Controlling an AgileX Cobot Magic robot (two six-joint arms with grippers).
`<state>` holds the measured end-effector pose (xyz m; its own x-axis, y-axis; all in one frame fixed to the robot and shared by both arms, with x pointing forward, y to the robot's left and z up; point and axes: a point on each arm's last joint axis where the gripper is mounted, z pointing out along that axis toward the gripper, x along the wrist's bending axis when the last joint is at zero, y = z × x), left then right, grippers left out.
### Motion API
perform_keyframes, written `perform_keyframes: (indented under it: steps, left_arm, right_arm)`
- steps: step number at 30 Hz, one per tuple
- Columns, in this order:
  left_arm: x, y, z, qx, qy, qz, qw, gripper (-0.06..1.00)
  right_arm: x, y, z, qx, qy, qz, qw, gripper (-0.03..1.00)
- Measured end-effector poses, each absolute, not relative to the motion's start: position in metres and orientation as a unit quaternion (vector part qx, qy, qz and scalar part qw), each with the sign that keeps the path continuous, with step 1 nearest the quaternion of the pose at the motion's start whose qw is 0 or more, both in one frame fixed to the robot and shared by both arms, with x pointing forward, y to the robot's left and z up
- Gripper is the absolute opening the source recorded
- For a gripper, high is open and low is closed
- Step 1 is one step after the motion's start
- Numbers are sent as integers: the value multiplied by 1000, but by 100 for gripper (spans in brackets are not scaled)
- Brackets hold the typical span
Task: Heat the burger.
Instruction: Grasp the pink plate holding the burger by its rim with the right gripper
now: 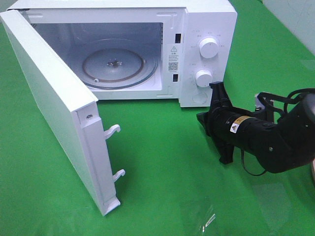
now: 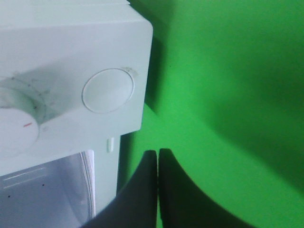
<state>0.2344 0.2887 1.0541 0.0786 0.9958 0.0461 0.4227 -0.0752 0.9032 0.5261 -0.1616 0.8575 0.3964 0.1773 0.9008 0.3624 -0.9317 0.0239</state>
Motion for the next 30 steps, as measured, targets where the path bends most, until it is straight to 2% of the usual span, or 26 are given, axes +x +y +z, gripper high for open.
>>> perform_keyframes:
  steps: [4, 6, 17, 30]
  left_arm:
    - [234, 289, 1054, 629, 564, 377, 380, 99]
    - [234, 289, 1054, 629, 564, 377, 380, 99]
    - [234, 289, 1054, 629, 564, 377, 380, 99]
    - [234, 289, 1054, 629, 564, 377, 380, 99]
  right_arm:
    - [516, -166, 873, -831, -190, -518, 75, 2]
    - [509, -168, 890, -831, -240, -499, 50, 2]
    - [486, -178, 925, -783, -470, -405, -50, 2]
    - [473, -177, 968, -659, -689, -288, -83, 4]
